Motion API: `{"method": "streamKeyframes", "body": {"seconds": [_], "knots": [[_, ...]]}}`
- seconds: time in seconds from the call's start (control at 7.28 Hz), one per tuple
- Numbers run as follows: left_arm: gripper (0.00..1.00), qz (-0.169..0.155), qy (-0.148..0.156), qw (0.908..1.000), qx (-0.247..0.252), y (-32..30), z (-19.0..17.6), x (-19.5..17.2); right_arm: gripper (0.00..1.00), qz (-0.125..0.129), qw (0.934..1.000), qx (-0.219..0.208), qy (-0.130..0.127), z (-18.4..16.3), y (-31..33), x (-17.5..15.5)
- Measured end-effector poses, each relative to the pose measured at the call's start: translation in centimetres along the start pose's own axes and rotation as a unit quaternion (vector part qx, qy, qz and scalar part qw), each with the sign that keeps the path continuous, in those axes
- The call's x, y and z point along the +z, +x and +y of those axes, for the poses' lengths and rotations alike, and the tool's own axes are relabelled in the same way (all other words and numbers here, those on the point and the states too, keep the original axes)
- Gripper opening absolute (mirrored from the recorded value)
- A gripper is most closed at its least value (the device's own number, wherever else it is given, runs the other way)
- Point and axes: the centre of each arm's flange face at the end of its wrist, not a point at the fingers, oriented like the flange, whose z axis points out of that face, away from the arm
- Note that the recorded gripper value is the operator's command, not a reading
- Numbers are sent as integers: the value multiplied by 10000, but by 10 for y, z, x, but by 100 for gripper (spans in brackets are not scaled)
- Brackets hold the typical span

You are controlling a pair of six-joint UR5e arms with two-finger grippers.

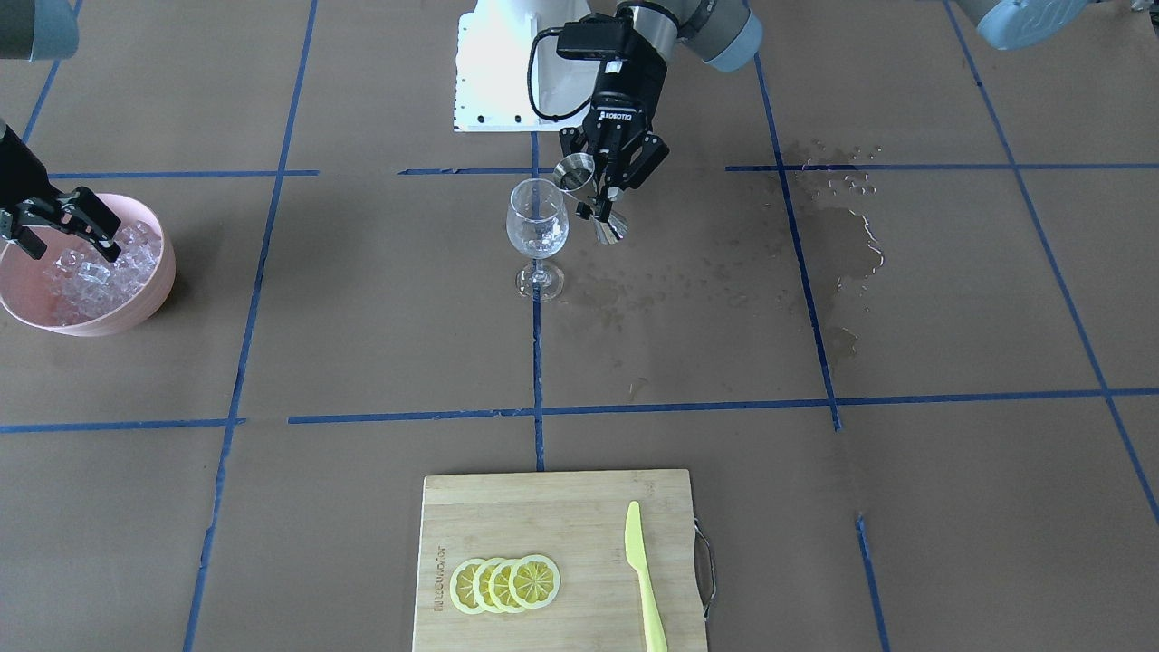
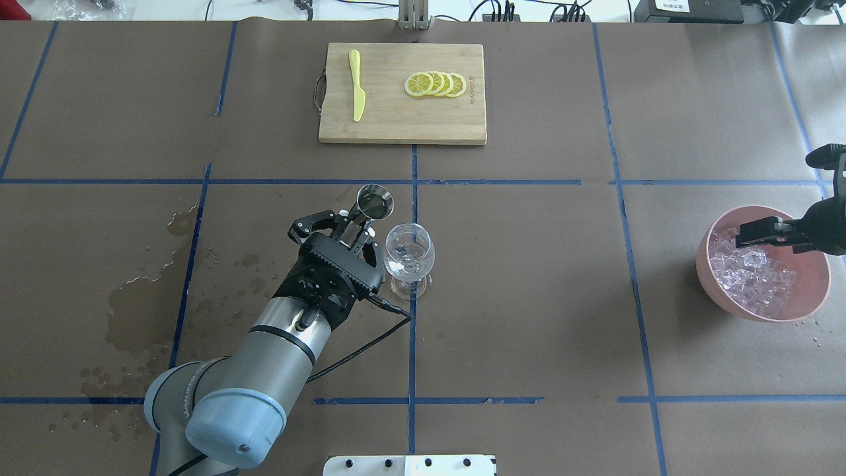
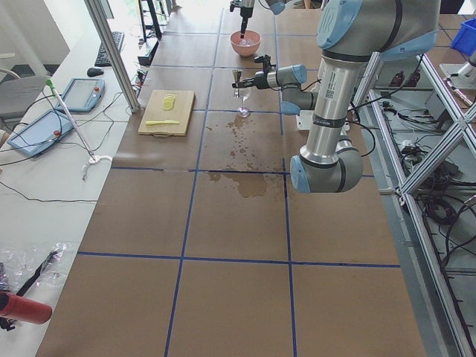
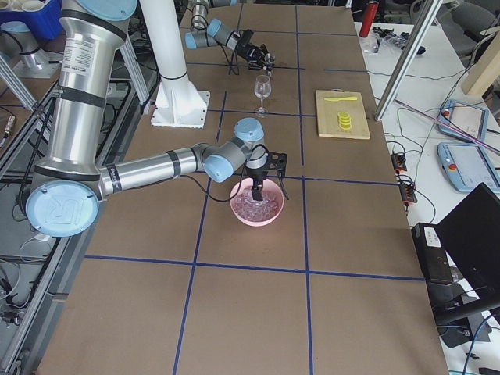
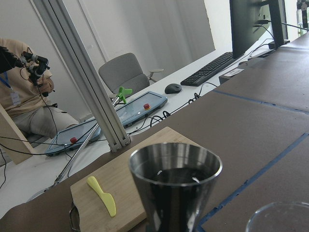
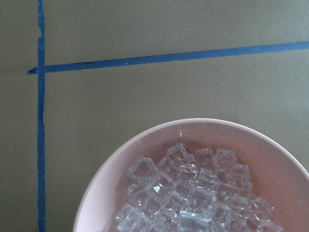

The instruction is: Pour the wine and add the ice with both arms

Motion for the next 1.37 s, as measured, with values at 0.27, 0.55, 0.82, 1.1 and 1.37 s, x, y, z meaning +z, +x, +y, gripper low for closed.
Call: {"method": "streamKeyframes", "body": {"seconds": [0.27,0.55,0.82,1.1,1.37], "knots": [[0,-209,53,9959,873,0,-3,1,100,0,10000,0,0,0,0,0],[0,-278,47,9854,1679,-1,-3,1,100,0,10000,0,0,0,0,0],[0,-307,38,9727,2302,-2,-5,0,100,-4,10000,-3,3,0,0,0],[0,-360,34,9602,2770,-3,-7,-1,100,-6,10000,-4,4,0,-1,-1],[0,-437,25,9479,3156,-6,-8,-1,100,-6,10000,-4,4,0,-1,-1]]}}
